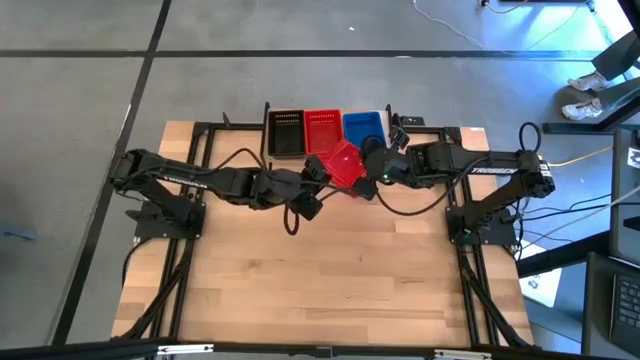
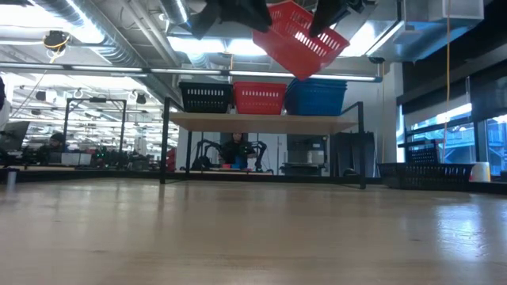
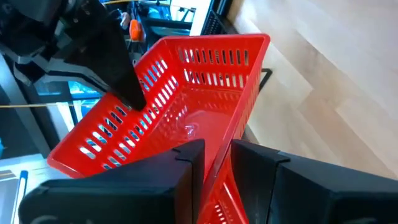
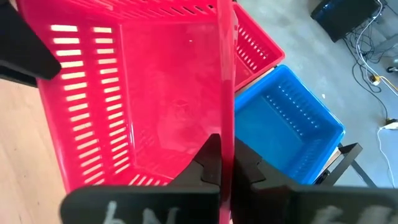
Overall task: Stack baskets on shelf by color
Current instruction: Stack the red bin on the red bin on the shelf
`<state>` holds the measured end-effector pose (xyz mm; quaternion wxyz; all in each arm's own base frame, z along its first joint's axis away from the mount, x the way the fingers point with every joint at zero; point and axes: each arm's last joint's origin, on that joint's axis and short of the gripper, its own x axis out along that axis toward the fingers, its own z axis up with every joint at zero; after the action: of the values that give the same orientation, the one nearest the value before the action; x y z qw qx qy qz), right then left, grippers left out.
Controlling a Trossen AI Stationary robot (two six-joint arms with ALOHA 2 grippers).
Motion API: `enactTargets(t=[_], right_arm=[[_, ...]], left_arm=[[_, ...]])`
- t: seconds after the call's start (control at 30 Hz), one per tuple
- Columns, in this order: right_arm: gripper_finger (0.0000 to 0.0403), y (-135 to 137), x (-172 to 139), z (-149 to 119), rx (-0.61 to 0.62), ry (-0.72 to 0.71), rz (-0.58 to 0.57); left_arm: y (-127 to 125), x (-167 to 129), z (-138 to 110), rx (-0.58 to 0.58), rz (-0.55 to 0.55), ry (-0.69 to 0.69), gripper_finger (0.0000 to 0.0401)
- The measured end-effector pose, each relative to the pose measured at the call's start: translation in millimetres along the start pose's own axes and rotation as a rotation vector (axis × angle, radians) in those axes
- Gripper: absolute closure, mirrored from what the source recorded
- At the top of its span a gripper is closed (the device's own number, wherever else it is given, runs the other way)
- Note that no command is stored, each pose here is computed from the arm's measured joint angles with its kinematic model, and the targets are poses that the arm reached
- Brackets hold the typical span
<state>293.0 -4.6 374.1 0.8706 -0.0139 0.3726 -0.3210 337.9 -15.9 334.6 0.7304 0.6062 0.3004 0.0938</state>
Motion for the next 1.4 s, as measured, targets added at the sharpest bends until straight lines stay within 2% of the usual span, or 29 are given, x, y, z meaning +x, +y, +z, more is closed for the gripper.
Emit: enactTargets(t=[0.17,0.4,0.6,0.83,1.03,1.27,1.4], right_arm=[[0.0402,0,0,0,-0.001,0.0,0.0],[0.0402,0,0,0,-0.024,0.002,0.006],[0.0394,1,0,0,-0.05,0.007,0.034],[0.0344,1,-1,2,-0.035,-0.01,0.055],[0.0306,2,-2,2,-0.092,-0.014,0.064],[0.0302,5,-12,1,-0.191,-0.046,0.086],[0.0301,6,-21,0,-0.201,-0.069,0.103]], left_arm=[[1,3,-4,0.003,0.0,0.014,0.0339],[1,4,-5,0.013,-0.006,0.013,0.0394],[0,4,-5,0.039,-0.01,0.012,0.0398],[-2,3,-6,0.046,-0.02,0.032,0.04],[-3,3,-6,0.053,-0.035,0.037,0.04],[-1,-2,-10,0.062,-0.048,0.037,0.0401],[1,-7,-13,0.064,-0.051,0.037,0.0401]])
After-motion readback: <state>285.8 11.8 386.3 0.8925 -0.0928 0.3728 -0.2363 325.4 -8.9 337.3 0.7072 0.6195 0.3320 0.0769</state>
